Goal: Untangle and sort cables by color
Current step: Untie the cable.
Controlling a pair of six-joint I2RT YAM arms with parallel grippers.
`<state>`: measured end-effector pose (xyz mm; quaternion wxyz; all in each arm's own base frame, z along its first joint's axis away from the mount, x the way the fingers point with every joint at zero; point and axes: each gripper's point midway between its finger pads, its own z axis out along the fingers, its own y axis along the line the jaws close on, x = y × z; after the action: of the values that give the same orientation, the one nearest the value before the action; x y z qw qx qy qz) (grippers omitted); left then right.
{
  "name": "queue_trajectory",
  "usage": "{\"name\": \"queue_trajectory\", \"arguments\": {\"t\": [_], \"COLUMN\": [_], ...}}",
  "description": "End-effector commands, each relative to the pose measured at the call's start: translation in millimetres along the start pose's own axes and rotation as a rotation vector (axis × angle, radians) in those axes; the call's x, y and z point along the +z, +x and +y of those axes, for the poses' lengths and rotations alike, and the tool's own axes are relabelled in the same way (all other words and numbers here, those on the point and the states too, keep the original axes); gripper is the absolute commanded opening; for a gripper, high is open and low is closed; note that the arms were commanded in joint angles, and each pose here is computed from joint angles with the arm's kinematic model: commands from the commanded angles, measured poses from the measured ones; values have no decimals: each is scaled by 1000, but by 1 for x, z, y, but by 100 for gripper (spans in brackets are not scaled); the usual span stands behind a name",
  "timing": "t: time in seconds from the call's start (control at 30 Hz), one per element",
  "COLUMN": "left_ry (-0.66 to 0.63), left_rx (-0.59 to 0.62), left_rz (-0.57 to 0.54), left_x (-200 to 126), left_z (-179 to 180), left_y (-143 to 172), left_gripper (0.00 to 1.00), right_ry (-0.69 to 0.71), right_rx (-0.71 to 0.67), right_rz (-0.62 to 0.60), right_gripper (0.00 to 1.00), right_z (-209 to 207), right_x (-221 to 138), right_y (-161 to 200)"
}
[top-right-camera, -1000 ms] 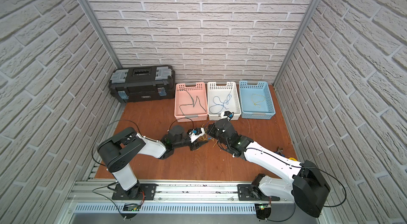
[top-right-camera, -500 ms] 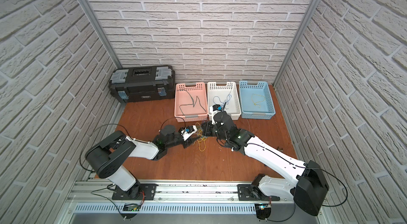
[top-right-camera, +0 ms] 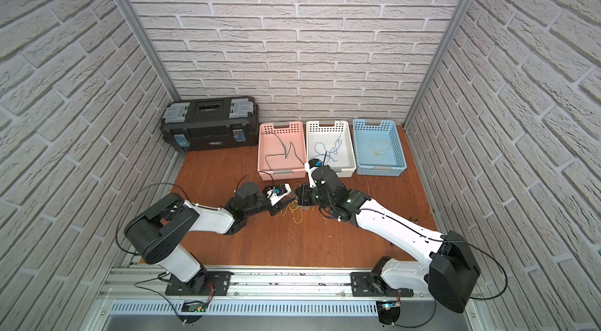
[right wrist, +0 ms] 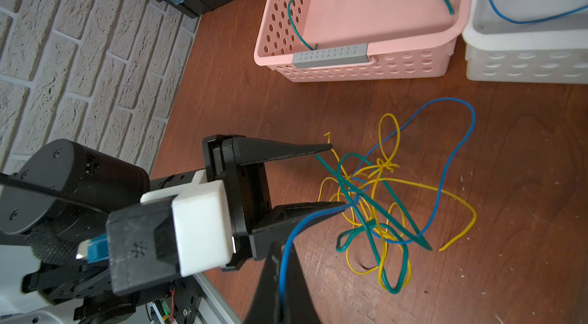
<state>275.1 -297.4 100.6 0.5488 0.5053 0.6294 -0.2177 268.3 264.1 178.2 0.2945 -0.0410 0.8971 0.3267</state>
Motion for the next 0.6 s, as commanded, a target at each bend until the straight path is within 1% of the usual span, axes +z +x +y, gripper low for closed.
{"name": "queue_trajectory", "arguments": {"t": [0.0, 0.1, 0.17, 0.27, 0.33, 0.43, 0.47, 0.5, 0.53, 0.57], "left_ry": [12, 65, 96, 163, 180, 190, 196, 208, 209, 202], "left_rx": [50, 67, 65, 59, 53, 46, 38, 27, 15, 4], "left_rz": [-13, -5, -25, -28, -29, -19, -12, -5, 10, 28], "left_x": [-9, -3, 1, 10, 14, 19, 19, 18, 16, 13], "left_z": [4, 3, 3, -3, -4, -5, -6, -8, -9, -12], "left_y": [-5, -6, -9, -10, -9, -1, 3, 6, 12, 19], "left_gripper": [50, 51, 52, 52, 50, 38, 30, 9, 0, 0], "right_ry": [-37, -52, -54, -63, -73, -87, -94, -99, -97, -94], "right_rx": [-26, -36, -37, -35, -31, -27, -28, -25, -21, -12], "right_rz": [-6, 5, 9, 12, 12, 6, 1, -15, -41, -96], "right_gripper": [3, 3, 3, 3, 3, 3, 3, 3, 3, 3], "right_z": [12, 15, 15, 16, 18, 20, 22, 24, 25, 26], "right_x": [-1, -1, -1, 0, 2, 1, 0, -5, -11, -24], "right_y": [-5, -3, -2, -2, -2, -3, -4, -8, -13, -25]}}
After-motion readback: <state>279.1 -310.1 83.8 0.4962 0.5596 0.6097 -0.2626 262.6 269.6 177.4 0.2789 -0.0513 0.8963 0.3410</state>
